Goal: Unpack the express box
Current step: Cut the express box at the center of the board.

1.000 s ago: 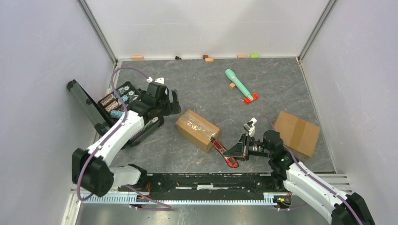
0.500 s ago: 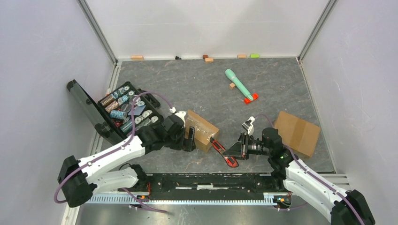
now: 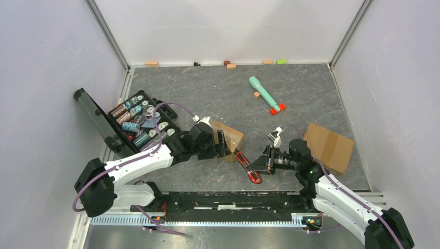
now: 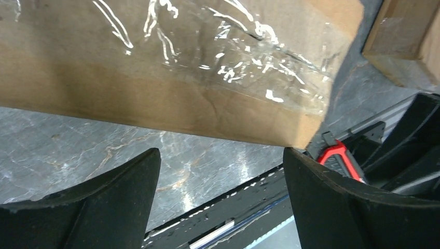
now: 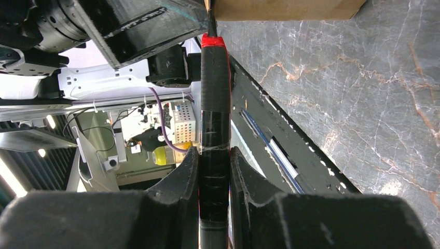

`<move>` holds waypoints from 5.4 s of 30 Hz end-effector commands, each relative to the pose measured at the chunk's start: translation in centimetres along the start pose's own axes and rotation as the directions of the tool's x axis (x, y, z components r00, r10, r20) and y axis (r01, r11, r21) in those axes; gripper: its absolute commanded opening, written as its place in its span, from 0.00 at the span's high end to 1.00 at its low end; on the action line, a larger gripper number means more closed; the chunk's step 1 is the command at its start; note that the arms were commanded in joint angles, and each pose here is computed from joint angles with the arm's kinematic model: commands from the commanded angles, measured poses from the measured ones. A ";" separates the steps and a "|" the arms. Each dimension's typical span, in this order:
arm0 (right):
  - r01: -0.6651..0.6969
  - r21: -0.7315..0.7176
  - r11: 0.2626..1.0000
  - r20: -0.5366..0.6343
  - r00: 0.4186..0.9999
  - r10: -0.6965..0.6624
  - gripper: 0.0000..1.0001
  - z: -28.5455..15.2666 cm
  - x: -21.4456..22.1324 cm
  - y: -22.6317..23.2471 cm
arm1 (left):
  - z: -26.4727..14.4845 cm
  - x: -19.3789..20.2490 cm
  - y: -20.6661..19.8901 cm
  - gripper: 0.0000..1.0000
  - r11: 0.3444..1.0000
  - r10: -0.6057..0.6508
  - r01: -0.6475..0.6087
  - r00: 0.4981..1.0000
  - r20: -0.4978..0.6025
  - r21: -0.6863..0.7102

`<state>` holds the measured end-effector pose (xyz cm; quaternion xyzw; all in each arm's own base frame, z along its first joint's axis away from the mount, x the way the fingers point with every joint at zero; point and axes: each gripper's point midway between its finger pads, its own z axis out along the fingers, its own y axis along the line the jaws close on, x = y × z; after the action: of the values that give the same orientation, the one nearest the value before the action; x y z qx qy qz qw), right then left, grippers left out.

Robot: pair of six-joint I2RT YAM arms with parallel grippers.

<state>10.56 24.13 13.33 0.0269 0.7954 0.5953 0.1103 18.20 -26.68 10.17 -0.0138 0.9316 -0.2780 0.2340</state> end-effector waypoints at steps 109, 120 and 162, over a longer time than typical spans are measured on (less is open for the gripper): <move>0.016 -0.052 0.999 0.096 0.995 -0.011 1.00 3.9 -2.3 4.9 | -4.2 -12.4 3.1 0.00 0.922 0.092 0.063 0.922 0.376 -0.382; 0.019 -0.068 0.997 0.076 0.997 -0.014 1.00 4.5 -1.8 5.0 | -1.6 -12.0 4.5 0.00 0.911 -0.057 0.206 0.921 0.386 -0.357; 0.004 -0.080 0.997 0.167 0.986 0.009 1.00 1.8 -1.7 2.7 | 0.2 -12.8 8.9 0.45 0.904 -0.136 0.264 0.924 0.358 -0.336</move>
<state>11.23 26.45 14.46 0.0666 0.7794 0.6043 0.1514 32.02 -17.61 12.42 -0.2226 0.8921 -0.1174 0.3752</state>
